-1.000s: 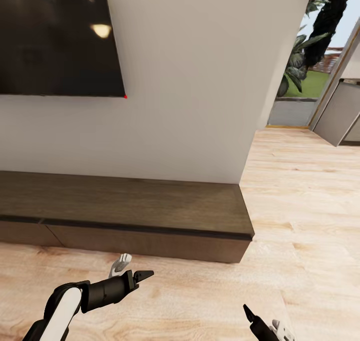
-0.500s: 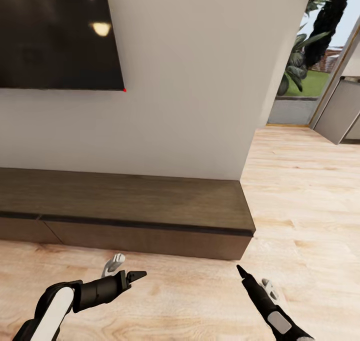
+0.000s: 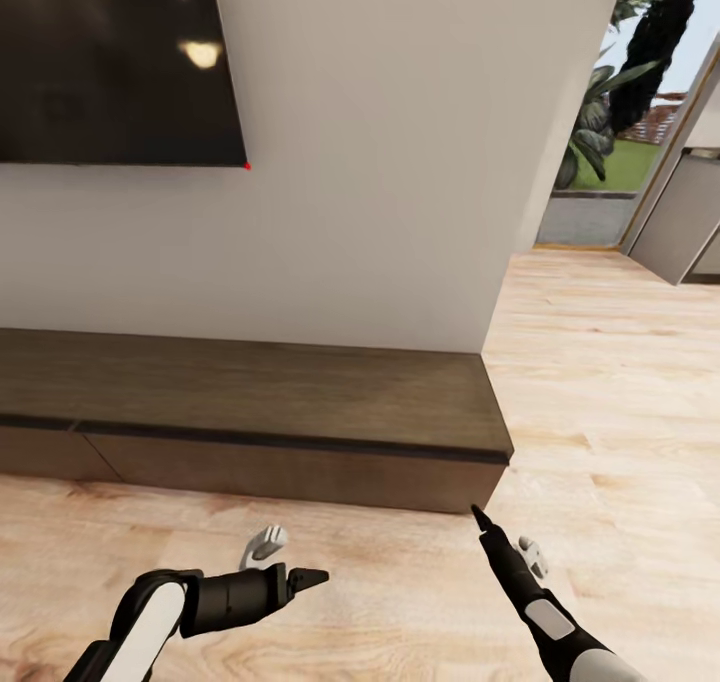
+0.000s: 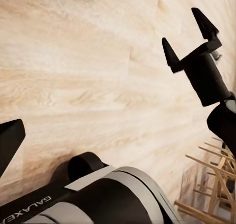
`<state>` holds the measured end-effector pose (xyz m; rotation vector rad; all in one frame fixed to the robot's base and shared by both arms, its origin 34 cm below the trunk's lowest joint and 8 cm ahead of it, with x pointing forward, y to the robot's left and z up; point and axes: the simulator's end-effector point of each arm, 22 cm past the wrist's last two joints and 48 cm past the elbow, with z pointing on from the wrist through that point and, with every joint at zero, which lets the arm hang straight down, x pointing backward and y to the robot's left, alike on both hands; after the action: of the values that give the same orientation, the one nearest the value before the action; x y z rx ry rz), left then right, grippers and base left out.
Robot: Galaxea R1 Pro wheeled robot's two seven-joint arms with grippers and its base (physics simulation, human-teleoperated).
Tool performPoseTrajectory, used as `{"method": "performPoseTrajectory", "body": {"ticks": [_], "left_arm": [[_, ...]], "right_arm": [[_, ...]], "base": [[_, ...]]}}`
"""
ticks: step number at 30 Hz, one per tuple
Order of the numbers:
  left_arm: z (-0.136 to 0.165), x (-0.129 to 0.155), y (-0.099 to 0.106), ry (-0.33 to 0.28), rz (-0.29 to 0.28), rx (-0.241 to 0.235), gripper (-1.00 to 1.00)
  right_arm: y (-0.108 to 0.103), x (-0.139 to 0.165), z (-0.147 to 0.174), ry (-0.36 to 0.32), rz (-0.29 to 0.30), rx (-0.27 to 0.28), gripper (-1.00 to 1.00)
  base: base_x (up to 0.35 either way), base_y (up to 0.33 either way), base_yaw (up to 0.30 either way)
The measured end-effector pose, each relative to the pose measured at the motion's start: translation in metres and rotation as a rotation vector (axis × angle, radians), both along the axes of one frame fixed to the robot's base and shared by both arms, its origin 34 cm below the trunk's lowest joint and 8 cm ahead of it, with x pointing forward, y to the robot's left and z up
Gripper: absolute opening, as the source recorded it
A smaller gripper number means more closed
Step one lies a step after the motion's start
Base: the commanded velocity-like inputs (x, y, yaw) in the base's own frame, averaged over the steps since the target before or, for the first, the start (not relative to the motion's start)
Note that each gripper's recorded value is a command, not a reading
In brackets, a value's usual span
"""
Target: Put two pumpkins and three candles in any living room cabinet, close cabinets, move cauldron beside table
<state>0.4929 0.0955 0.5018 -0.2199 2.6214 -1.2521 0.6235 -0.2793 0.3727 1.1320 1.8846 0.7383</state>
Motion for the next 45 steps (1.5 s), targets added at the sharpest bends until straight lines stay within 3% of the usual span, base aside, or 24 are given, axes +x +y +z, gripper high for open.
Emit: {"method": "performPoseTrajectory", "body": {"ticks": [8,10,15,18,20,22,26,29,35,39,45], "left_arm": [[-0.016,-0.006,-0.002,0.0,-0.012,-0.004,1.0],[-0.015,-0.006,-0.003,-0.01,-0.015,-0.03,1.0],[0.02,-0.009,-0.009,-0.076,-0.064,-0.244,1.0],[0.038,-0.013,-0.01,-0.109,-0.091,-0.35,1.0],[0.041,-0.016,-0.01,-0.117,-0.101,-0.389,1.0],[0.039,-0.018,-0.011,-0.119,-0.105,-0.404,1.0],[0.032,-0.021,-0.011,-0.122,-0.109,-0.416,1.0],[0.027,-0.023,-0.011,-0.123,-0.109,-0.421,1.0],[0.017,-0.026,-0.013,-0.127,-0.11,-0.434,1.0],[0.012,-0.03,-0.017,-0.129,-0.116,-0.453,1.0],[0.003,-0.037,-0.022,-0.124,-0.132,-0.462,1.0]], "right_arm": [[-0.006,-0.003,-0.016,-0.01,-0.002,-0.034,1.0],[-0.01,-0.004,-0.02,-0.014,-0.015,-0.043,1.0],[-0.015,-0.01,-0.03,-0.025,-0.022,-0.047,1.0],[-0.009,-0.004,-0.021,-0.108,-0.009,-0.01,1.0],[-0.004,-0.001,-0.012,-0.172,-0.011,0.019,1.0],[0.0,0.001,-0.01,-0.205,-0.006,0.021,1.0],[0.001,0.002,-0.012,-0.247,-0.024,-0.042,1.0],[-0.001,0.002,-0.013,-0.274,-0.035,-0.057,1.0],[0.011,-0.001,-0.009,-0.359,-0.002,-0.009,1.0],[0.017,-0.004,-0.015,-0.371,0.012,0.035,1.0],[0.019,-0.007,-0.023,-0.374,0.015,0.047,1.0]], "base": [[0.0,0.0,0.0],[0.0,0.0,0.0],[0.0,0.0,0.0],[0.0,0.0,0.0],[0.0,0.0,0.0],[0.0,0.0,0.0],[0.0,0.0,0.0],[0.0,0.0,0.0],[0.0,0.0,0.0],[0.0,0.0,0.0],[0.0,0.0,0.0]]}}
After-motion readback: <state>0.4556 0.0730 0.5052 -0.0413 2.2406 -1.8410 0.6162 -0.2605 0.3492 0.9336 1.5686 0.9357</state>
